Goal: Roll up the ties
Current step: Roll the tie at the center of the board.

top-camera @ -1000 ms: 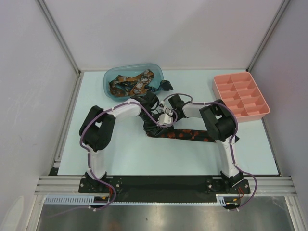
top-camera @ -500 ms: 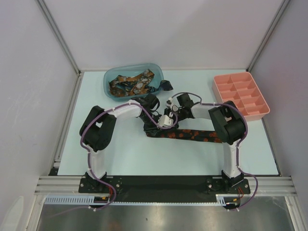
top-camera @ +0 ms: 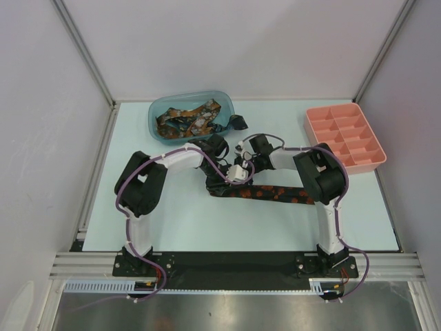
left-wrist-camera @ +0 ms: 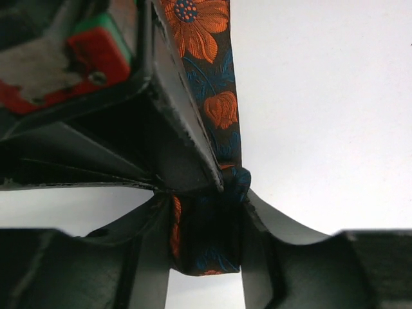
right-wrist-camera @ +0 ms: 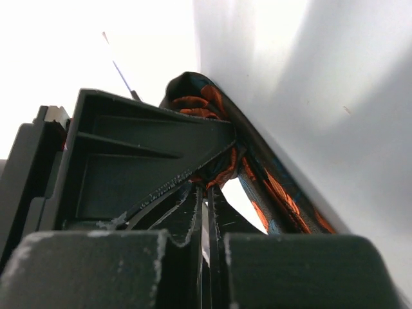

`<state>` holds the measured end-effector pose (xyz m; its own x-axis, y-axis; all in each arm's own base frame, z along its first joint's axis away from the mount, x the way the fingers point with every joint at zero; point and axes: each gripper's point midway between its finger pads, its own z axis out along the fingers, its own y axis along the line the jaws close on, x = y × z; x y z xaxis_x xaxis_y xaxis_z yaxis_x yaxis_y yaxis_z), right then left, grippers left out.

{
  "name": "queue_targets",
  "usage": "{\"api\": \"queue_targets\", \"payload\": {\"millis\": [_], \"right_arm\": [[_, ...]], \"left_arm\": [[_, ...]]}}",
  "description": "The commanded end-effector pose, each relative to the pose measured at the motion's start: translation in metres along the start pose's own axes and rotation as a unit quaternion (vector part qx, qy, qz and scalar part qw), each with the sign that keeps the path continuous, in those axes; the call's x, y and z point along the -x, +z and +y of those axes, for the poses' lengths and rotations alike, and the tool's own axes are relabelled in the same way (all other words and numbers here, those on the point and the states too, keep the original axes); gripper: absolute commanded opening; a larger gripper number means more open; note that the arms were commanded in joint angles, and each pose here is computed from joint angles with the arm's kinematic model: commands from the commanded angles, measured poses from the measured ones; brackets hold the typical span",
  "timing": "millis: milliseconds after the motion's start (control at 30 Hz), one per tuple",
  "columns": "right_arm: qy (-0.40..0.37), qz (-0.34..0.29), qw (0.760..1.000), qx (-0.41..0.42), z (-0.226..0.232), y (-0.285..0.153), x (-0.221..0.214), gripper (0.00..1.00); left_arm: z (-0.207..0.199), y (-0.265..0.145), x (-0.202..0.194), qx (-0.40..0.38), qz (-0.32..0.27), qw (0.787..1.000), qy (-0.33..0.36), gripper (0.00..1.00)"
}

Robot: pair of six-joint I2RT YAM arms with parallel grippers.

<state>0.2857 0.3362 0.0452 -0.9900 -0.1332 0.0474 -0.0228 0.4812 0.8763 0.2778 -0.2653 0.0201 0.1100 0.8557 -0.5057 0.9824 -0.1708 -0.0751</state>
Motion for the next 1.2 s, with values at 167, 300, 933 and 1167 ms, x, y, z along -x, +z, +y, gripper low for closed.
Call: {"api": "queue_targets", "payload": {"millis": [167, 300, 933, 1167], "right_arm": [[-0.024, -0.014, 0.997, -0.078, -0.035, -0.009, 0.007, 0.0], [-0.042, -0.017, 0.993, -0.105, -0.048, -0.015, 0.01, 0.0], [-0.046, -0.023, 0.993, -0.105, -0.047, -0.012, 0.009, 0.0], [-0.044, -0.027, 0.993, -0.106, -0.048, -0.014, 0.006, 0.0]], "left_arm": [[0.0, -0.011, 0.0, 0.001, -0.035, 0.999, -0.039, 0.68], [0.006, -0.023, 0.006, 0.016, -0.057, 0.997, -0.049, 0.76], [0.009, -0.014, 0.063, -0.004, -0.105, 0.994, -0.043, 0.5], [-0.003, 0.009, 0.06, -0.029, -0.077, 0.996, -0.044, 0.47]]}}
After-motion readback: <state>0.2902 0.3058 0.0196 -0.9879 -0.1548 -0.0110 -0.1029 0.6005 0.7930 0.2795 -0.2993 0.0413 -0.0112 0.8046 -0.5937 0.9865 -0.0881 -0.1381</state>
